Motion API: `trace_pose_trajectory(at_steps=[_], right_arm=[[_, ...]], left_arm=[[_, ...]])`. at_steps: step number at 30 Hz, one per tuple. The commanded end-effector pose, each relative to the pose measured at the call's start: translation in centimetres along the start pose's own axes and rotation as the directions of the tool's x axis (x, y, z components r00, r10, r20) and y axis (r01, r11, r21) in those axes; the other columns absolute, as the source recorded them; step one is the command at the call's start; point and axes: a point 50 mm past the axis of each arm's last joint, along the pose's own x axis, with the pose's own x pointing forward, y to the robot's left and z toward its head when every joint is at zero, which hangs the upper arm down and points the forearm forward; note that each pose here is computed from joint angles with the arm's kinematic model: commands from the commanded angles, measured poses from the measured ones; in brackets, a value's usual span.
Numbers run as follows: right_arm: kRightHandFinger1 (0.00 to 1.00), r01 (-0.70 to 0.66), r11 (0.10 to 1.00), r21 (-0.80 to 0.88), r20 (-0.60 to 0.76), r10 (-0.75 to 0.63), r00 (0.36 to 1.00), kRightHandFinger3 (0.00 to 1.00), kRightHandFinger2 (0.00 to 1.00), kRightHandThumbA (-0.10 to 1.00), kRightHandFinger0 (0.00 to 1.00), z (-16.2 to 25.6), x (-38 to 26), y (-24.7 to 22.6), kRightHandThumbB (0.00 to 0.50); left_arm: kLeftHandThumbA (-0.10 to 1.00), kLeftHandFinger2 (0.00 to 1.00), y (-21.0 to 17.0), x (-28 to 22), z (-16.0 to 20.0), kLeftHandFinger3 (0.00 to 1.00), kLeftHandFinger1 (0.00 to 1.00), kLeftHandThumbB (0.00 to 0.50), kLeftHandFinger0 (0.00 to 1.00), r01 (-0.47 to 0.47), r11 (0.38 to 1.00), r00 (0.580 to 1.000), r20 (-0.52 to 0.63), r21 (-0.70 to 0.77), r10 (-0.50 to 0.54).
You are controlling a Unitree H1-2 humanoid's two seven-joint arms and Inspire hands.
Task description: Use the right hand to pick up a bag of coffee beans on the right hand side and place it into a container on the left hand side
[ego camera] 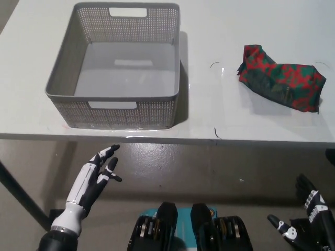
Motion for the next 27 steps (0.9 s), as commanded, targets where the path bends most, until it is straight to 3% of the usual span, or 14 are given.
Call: trace_pose_trajectory(at_steps=[1,4,6,8,9,12,17,27], right_arm=[[1.0,0.038,0.996,-0.086,0.187,-0.021,0.982,1.0,1.0,1.0,1.0,3.3,1.8,-1.7,0.237],[1.0,0.079,0.988,-0.13,0.258,-0.043,0.965,1.0,1.0,1.0,1.0,6.1,3.5,-3.1,0.3],[1.0,0.106,0.981,-0.16,0.304,-0.053,0.951,1.0,1.0,1.0,1.0,7.8,4.6,-4.0,0.305],[1.0,0.115,0.978,-0.175,0.359,-0.045,0.932,1.0,1.0,1.0,1.0,9.9,5.9,-4.9,0.326],[1.0,0.118,0.975,-0.188,0.372,-0.041,0.928,1.0,1.0,1.0,1.0,10.7,6.4,-5.2,0.323],[1.0,0.143,0.96,-0.239,0.413,-0.033,0.91,1.0,1.0,1.0,1.0,13.3,8.0,-6.2,0.31],[1.0,0.186,0.915,-0.359,0.477,0.009,0.879,1.0,1.0,1.0,1.0,17.6,10.4,-8.0,0.288],[1.0,0.216,0.82,-0.531,0.504,0.101,0.858,1.0,1.0,1.0,1.0,27.6,17.4,-10.1,0.359]], left_arm=[[0.87,1.0,-0.2,0.5,1.4,1.0,1.0,0.5,0.56,0.057,0.998,0.996,0.073,0.003,-0.057],[0.91,1.0,-0.2,0.5,1.4,1.0,1.0,0.5,0.63,0.098,0.995,0.993,0.07,0.004,-0.098],[0.92,1.0,-0.1,0.6,1.4,1.0,1.0,0.5,0.7,0.119,0.993,0.99,0.073,-0.006,-0.118],[0.88,1.0,-0.2,0.7,1.5,1.0,1.0,0.5,0.92,0.175,0.981,0.983,0.072,-0.09,-0.169],[0.85,1.0,-0.3,0.7,1.5,1.0,1.0,0.5,0.99,0.191,0.971,0.98,0.074,-0.142,-0.182],[0.86,1.0,-0.7,0.6,1.8,1.0,1.0,0.5,1.0,0.225,0.952,0.973,0.093,-0.206,-0.21],[0.84,1.0,-0.7,0.4,2.0,1.0,1.0,0.5,1.0,0.248,0.95,0.967,0.113,-0.188,-0.23],[0.87,1.0,0.6,-0.8,1.7,1.0,1.0,0.5,1.0,0.262,0.959,0.962,0.105,-0.111,-0.251]])
